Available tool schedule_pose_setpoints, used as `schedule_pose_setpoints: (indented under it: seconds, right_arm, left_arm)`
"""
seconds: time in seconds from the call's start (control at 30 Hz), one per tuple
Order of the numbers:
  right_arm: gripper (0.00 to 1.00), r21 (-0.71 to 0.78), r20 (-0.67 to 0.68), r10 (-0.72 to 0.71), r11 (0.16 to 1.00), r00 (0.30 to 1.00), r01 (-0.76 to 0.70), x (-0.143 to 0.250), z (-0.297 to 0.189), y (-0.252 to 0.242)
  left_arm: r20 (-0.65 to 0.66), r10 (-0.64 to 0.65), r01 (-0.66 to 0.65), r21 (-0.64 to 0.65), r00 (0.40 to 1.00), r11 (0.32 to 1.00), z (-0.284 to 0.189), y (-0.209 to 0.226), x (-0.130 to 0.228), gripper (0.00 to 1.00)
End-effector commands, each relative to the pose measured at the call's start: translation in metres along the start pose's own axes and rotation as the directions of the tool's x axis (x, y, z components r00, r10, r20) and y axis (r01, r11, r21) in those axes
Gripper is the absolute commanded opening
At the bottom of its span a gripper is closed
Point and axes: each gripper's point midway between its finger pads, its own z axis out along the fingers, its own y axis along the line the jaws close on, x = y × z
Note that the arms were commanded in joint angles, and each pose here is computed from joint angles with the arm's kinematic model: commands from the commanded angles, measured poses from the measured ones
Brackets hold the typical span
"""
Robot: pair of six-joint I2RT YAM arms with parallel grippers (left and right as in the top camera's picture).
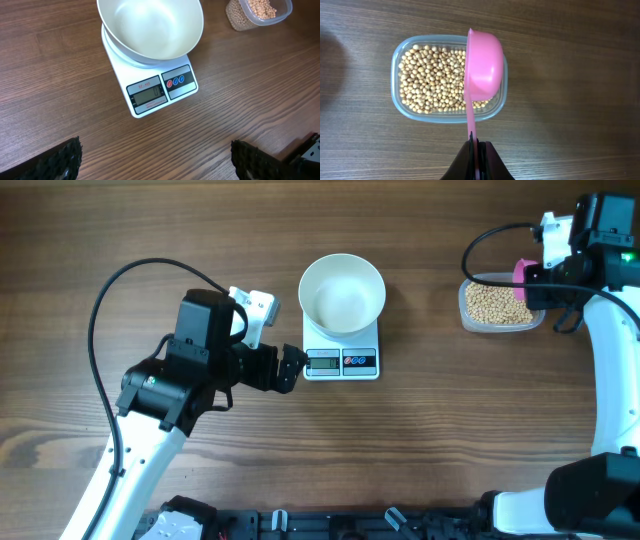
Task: Scoop item into bowl and weigh 150g on scale
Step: 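Dip the pink scoop into the soybeans with the right gripper, then drag the pink scoop through the soybeans to fill it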
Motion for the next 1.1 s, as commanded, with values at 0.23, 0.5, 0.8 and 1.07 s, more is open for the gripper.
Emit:
schedule_pose_setpoints:
  seconds: [0.23, 0.5, 0.8, 1.07]
  right_arm:
    - [0.04, -0.017, -0.091, 0.017, 1.000, 0.996, -0.019, 0.019, 0.033, 0.008]
    - [0.04, -0.024, -0.111, 0.001, 1.000, 0.994, -0.003, 0.028, 0.045, 0.012]
    - [0.04, -0.159, -0.082, 0.007, 0.987, 0.997, -0.021, 0.027, 0.054, 0.038]
    - [0.04, -0.256, -0.062, 0.009, 0.966, 0.998, -0.025, 0.024, 0.051, 0.055]
  left_arm:
    - [0.007, -0.008, 0.008, 0.006, 1.000, 1.000, -0.002, 0.000, -0.001, 1.00]
    - [0.007, -0.008, 0.008, 0.005, 1.000, 1.000, -0.002, 0.000, -0.001, 1.00]
    - [0.007, -0.008, 0.008, 0.006, 1.000, 1.000, -0.002, 0.000, -0.001, 1.00]
    - [0.007, -0.008, 0.008, 0.006, 1.000, 1.000, -0.002, 0.000, -0.001, 1.00]
